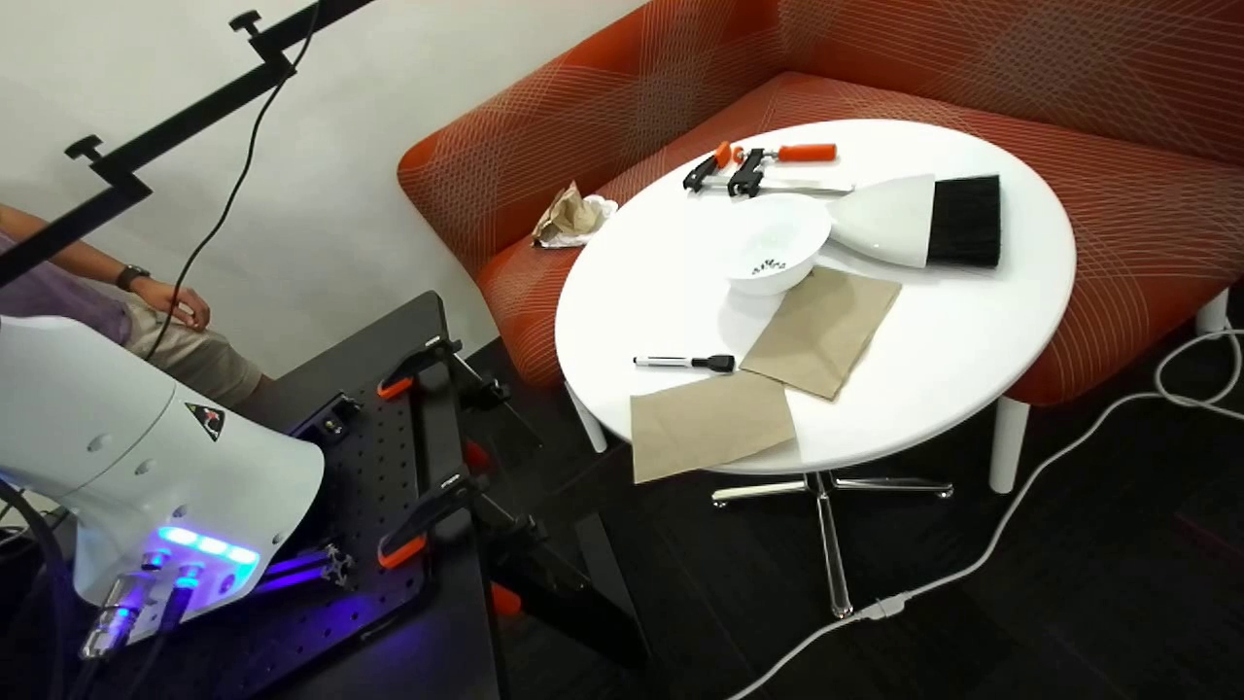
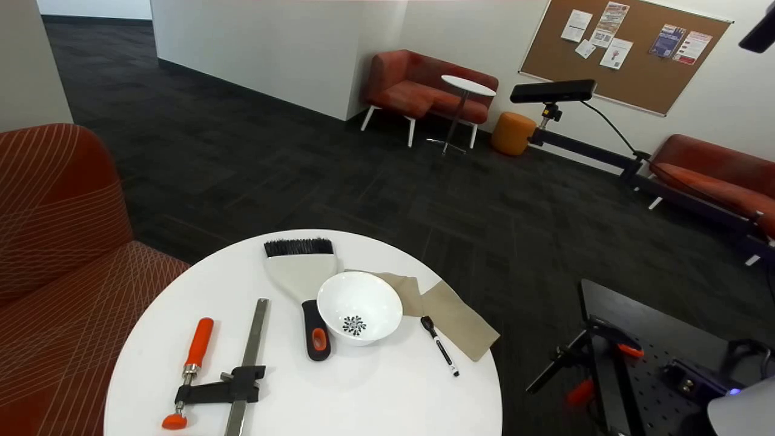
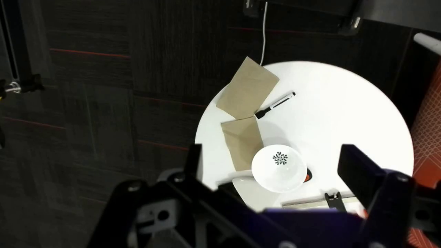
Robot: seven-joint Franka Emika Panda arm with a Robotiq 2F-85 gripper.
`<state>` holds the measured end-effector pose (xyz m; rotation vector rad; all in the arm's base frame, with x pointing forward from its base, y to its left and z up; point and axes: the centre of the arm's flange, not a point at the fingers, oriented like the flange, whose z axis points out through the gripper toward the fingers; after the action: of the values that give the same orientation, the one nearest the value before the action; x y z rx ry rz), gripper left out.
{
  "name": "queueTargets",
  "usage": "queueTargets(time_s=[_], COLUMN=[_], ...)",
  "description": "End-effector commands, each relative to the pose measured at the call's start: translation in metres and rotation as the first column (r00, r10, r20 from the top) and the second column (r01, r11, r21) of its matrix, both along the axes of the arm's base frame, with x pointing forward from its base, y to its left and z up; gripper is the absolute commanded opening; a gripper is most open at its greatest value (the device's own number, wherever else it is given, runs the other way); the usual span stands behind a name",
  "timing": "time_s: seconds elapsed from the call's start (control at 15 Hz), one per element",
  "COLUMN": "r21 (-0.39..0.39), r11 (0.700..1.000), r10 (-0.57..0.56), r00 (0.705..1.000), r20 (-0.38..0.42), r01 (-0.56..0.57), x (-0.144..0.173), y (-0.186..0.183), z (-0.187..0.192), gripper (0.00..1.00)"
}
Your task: Put the pen in the bowl
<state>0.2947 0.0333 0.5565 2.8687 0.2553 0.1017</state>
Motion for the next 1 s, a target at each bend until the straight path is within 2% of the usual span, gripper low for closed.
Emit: queueTargets(time_s=[0.0,0.27,0.6,0.93], r21=[0.034,0.105,0.211,0.24], r11=[0.999,0.989,0.957,0.929], r10=[-0.036,-0.101,-0.212,-0.306], r00=[0.999,0.995,0.977,0.95], r20=[0.0,-0.017,0.037,0.064], r01=[0.035,0.103,0.2,0.283], x=[0.014,0.029,0.053,0.076], y=[0.002,0.005,0.003,0.0], z=[-0.014,-0.057,-0.127,-0.195], gripper=[1.0,1.0,1.0,1.0])
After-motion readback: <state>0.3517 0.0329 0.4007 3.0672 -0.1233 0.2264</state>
